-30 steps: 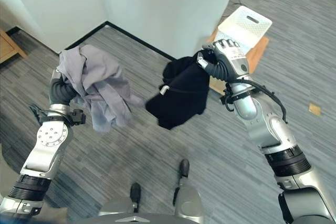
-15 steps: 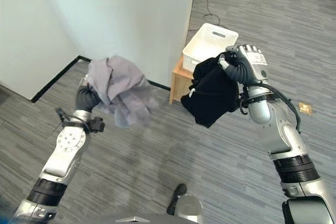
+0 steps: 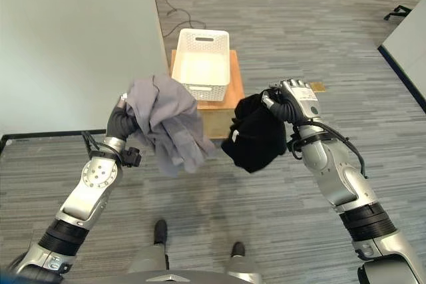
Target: Pick up bed clothes into laundry basket.
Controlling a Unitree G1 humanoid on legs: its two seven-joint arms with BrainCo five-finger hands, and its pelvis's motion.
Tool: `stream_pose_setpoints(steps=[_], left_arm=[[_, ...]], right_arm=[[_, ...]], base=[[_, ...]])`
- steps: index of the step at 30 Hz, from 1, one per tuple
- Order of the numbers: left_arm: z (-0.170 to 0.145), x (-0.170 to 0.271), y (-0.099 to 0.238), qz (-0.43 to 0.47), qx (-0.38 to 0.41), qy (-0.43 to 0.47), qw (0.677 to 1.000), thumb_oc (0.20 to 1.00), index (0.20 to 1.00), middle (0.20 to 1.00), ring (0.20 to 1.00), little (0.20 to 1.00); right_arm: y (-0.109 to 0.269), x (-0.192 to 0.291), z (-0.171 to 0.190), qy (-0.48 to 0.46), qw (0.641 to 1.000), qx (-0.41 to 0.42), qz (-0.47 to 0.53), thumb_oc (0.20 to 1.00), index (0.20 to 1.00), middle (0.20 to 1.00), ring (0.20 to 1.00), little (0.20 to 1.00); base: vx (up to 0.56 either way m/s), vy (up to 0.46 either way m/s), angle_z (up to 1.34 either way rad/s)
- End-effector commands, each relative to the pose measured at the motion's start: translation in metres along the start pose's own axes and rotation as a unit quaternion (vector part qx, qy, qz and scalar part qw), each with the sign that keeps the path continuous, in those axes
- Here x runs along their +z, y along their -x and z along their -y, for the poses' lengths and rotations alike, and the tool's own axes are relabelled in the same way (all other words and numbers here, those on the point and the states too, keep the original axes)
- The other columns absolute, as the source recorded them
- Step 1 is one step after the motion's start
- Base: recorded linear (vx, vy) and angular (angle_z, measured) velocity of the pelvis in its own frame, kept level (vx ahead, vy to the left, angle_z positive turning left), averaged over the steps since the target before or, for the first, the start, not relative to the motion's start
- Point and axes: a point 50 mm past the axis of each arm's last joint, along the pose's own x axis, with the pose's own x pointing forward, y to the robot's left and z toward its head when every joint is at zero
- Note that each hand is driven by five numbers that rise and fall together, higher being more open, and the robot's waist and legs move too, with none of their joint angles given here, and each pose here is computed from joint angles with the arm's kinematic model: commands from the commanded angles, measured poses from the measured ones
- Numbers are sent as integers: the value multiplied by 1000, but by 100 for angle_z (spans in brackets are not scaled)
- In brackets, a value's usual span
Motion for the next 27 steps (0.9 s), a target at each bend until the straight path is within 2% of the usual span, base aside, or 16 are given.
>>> stream_pose_setpoints(steps=[1,5,10,15,19,23,26,27], left_arm=[[11,34,-8,88,-15,43,995,200,200,200,200,200],[16,34,-12,82,-12,53,995,200,200,200,200,200],[25,38,-12,93,-37,57,993,200,200,200,200,200],[26,35,-12,89,-44,55,994,200,200,200,200,200],[29,36,-8,95,-72,44,992,200,200,200,200,200],[30,35,-5,90,-74,57,992,200,200,200,200,200],[32,38,-5,93,-69,81,990,200,200,200,200,200],[33,39,-6,96,-64,94,989,200,200,200,200,200]], right_arm=[[-20,12,32,41,996,-72,43,200,200,200,200,200],[-28,29,23,32,995,-67,69,200,200,200,200,200],[-23,26,28,35,994,-77,65,200,200,200,200,200],[-22,25,29,38,994,-80,61,200,200,200,200,200],[-19,19,30,75,993,-74,51,200,200,200,200,200],[-21,18,37,75,992,-90,48,200,200,200,200,200],[-35,35,54,62,985,-135,86,200,200,200,200,200],[-42,51,71,57,976,-170,124,200,200,200,200,200]], base=[[239,189,-37],[170,237,-50],[286,17,4],[301,-80,65],[375,-140,48],[266,-151,61],[165,-204,5],[14,-117,1]])
